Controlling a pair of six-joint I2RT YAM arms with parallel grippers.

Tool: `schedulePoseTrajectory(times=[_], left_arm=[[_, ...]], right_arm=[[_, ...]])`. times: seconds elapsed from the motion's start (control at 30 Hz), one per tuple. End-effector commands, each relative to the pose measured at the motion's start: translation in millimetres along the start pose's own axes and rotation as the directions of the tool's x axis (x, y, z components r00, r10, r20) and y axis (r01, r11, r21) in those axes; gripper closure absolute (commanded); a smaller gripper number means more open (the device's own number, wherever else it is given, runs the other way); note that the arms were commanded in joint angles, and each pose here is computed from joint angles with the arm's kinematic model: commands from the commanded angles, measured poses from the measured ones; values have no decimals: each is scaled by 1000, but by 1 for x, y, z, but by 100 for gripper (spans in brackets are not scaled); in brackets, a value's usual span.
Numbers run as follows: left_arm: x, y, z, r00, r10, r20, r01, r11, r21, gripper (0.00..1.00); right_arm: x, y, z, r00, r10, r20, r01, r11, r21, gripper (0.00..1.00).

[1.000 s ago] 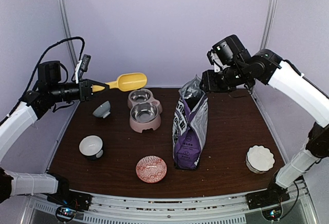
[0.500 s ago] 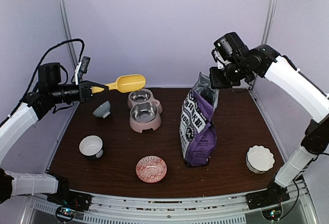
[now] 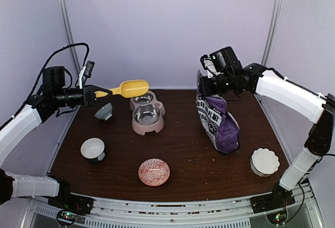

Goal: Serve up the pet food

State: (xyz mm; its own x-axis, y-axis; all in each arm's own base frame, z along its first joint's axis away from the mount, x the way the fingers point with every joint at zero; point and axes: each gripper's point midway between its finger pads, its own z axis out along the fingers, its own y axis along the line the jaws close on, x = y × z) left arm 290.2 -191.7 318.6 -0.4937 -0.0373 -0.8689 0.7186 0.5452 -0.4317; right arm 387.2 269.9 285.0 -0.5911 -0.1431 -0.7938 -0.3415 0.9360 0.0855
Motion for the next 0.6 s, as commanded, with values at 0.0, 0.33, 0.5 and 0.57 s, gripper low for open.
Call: schedulePoseTrajectory(times=[0.0,0.33,0.5,0.57], left_arm=[[-7,0,4,999,38,34,-40,999,37,96],[22,-28,24,994,95,-61,-88,991,102,96],[46,-34,26,996,46,-77,-37,992,117,96],[51,-36,23,997,37,-66,-28,992,122,96]], right_arm=[[57,76,22,997,-9,-73,-10,968,-252,100],[125,106,37,987,13,-159,-61,952,-299,100],[175,134,54,970,-27,-241,-44,958,-283,100],[190,147,55,965,-47,-257,-28,959,-282,100]])
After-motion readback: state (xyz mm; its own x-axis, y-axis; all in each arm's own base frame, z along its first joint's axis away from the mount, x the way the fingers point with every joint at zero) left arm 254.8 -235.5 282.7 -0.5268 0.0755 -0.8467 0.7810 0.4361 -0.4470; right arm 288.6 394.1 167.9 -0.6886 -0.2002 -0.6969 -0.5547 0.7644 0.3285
